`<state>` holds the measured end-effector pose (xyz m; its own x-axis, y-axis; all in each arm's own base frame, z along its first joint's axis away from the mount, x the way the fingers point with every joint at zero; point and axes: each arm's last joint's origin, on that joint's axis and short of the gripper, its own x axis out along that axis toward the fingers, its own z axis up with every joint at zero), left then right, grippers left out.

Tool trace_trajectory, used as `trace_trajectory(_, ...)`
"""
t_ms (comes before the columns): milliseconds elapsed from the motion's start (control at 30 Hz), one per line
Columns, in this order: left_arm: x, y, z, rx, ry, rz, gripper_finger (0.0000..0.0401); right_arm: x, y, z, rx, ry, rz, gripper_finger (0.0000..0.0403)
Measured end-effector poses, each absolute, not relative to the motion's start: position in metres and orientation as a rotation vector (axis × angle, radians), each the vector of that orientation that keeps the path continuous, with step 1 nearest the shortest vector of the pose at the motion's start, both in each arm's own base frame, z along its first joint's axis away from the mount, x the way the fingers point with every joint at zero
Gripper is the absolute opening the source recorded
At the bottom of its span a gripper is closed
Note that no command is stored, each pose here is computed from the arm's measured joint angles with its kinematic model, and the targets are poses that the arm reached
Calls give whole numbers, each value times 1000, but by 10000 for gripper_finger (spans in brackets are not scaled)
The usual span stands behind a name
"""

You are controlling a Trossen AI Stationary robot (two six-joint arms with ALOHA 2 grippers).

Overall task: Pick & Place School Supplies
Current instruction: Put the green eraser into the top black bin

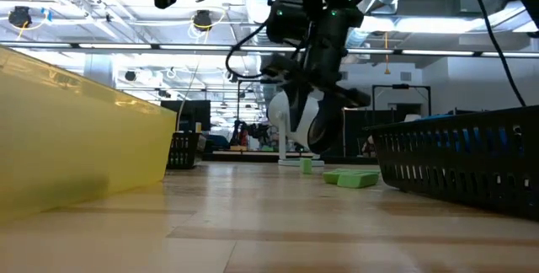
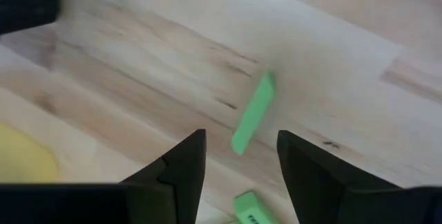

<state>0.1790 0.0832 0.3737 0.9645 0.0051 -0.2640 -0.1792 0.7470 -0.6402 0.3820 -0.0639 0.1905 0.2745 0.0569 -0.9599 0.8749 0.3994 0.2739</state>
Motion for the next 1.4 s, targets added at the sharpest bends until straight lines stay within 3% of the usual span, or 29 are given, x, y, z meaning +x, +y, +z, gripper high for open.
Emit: trace_trajectory(1400, 179, 83, 374, -727, 254, 92, 136, 371, -64, 152, 1087, 1114, -727, 170)
